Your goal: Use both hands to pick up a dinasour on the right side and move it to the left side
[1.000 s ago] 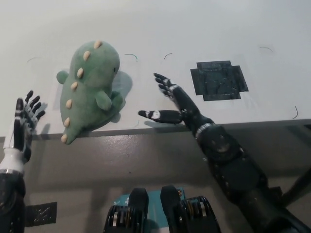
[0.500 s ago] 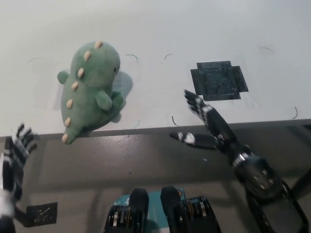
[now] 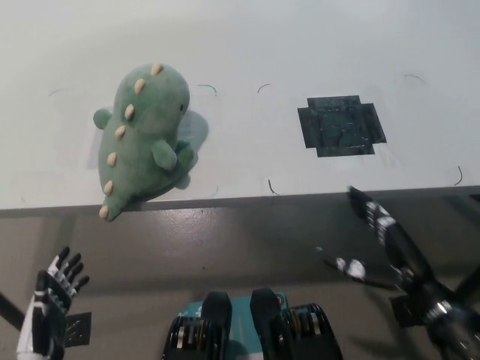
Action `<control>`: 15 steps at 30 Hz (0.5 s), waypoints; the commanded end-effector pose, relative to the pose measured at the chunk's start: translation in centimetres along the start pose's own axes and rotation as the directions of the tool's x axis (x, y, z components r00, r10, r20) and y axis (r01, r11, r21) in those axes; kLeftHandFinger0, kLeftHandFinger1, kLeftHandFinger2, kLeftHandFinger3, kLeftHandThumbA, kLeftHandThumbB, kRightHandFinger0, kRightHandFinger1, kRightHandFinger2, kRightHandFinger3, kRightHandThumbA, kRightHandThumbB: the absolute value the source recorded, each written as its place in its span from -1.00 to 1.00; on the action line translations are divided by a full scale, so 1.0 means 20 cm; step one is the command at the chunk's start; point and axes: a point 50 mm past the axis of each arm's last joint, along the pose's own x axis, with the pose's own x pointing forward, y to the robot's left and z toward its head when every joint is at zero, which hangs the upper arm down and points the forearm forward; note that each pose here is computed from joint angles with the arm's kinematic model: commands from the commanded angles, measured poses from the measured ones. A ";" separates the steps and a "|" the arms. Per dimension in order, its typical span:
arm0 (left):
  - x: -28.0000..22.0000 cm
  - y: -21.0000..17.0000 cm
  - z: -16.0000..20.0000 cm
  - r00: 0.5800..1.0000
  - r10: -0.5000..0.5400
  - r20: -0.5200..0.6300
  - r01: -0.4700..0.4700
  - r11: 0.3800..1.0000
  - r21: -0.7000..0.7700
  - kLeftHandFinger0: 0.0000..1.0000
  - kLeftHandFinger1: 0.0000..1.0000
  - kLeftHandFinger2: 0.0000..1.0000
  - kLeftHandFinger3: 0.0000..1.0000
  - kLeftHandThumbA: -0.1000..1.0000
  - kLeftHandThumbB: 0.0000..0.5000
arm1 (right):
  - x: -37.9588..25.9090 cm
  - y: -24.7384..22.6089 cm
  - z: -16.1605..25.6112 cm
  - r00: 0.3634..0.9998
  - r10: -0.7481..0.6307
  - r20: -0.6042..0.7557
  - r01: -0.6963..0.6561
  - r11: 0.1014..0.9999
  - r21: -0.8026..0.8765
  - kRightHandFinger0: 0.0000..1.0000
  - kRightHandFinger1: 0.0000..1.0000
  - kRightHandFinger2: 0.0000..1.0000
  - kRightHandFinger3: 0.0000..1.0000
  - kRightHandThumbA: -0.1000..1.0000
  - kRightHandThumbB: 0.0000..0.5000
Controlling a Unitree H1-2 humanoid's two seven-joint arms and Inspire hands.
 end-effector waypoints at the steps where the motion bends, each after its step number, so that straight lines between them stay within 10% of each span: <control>1: -0.04 -0.04 0.07 0.995 -0.032 0.094 0.032 0.999 0.001 1.00 1.00 1.00 1.00 1.00 -0.39 | -0.03 -0.06 0.10 0.987 0.005 0.159 -0.002 1.000 -0.019 1.00 1.00 1.00 1.00 1.00 -0.38; 12: -0.18 -0.17 0.05 0.997 -0.035 0.069 0.036 0.999 -0.014 1.00 1.00 1.00 1.00 1.00 -0.19 | -0.27 -0.03 0.07 0.986 -0.005 0.169 0.010 1.000 -0.029 1.00 1.00 1.00 1.00 1.00 -0.75; 15: -0.23 -0.22 0.03 0.995 -0.036 0.097 0.039 0.999 -0.031 1.00 1.00 1.00 1.00 1.00 -0.43 | -0.36 -0.01 0.04 0.989 -0.010 0.150 0.012 1.000 -0.012 1.00 1.00 1.00 1.00 1.00 -0.79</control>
